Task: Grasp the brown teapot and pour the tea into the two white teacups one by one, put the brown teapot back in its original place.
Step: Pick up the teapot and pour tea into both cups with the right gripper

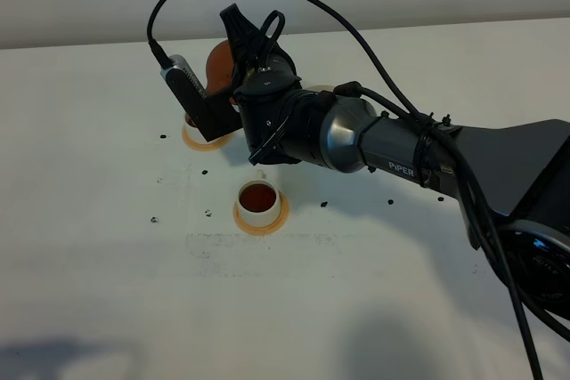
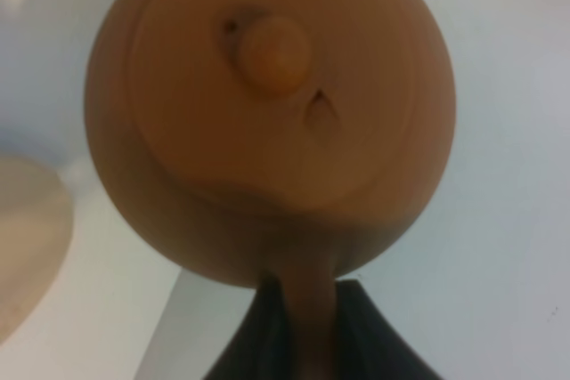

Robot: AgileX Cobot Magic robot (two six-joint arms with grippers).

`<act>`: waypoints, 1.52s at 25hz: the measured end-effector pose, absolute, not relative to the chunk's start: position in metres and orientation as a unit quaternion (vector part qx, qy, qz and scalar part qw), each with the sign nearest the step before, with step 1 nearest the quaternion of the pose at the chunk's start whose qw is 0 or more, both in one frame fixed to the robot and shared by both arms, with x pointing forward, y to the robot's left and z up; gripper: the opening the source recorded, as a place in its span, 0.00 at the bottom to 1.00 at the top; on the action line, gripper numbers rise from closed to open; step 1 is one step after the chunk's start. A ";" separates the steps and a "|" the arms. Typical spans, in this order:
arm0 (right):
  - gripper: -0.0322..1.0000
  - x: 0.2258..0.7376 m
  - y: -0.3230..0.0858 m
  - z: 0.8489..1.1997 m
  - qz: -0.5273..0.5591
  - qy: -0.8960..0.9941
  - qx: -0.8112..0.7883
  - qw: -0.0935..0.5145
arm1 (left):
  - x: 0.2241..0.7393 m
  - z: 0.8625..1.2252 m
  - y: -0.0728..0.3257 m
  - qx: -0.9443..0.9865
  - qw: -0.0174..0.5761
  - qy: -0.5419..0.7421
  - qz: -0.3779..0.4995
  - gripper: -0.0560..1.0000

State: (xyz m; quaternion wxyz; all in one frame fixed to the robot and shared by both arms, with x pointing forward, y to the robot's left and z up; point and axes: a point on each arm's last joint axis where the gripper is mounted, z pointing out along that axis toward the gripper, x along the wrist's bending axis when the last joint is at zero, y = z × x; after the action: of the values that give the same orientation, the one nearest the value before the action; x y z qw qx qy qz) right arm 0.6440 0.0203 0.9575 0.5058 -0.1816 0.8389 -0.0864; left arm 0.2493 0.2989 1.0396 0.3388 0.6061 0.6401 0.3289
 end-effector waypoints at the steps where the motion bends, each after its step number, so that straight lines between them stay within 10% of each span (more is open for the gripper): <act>1: 0.14 0.644 0.020 0.958 -0.086 0.839 -0.182 0.506 | 0.249 1.040 0.299 0.606 0.339 0.640 0.329 0.57; 38: 0.14 0.643 0.021 0.956 -0.080 0.844 -0.175 0.500 | 0.249 1.040 0.299 0.606 0.339 0.640 0.329 0.57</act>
State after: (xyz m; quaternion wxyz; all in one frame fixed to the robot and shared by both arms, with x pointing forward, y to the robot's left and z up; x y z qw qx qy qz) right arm 0.6432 0.0207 0.9563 0.5004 -0.1753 0.8441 -0.0798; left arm 0.2493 0.2989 1.0396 0.3388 0.6061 0.6401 0.3289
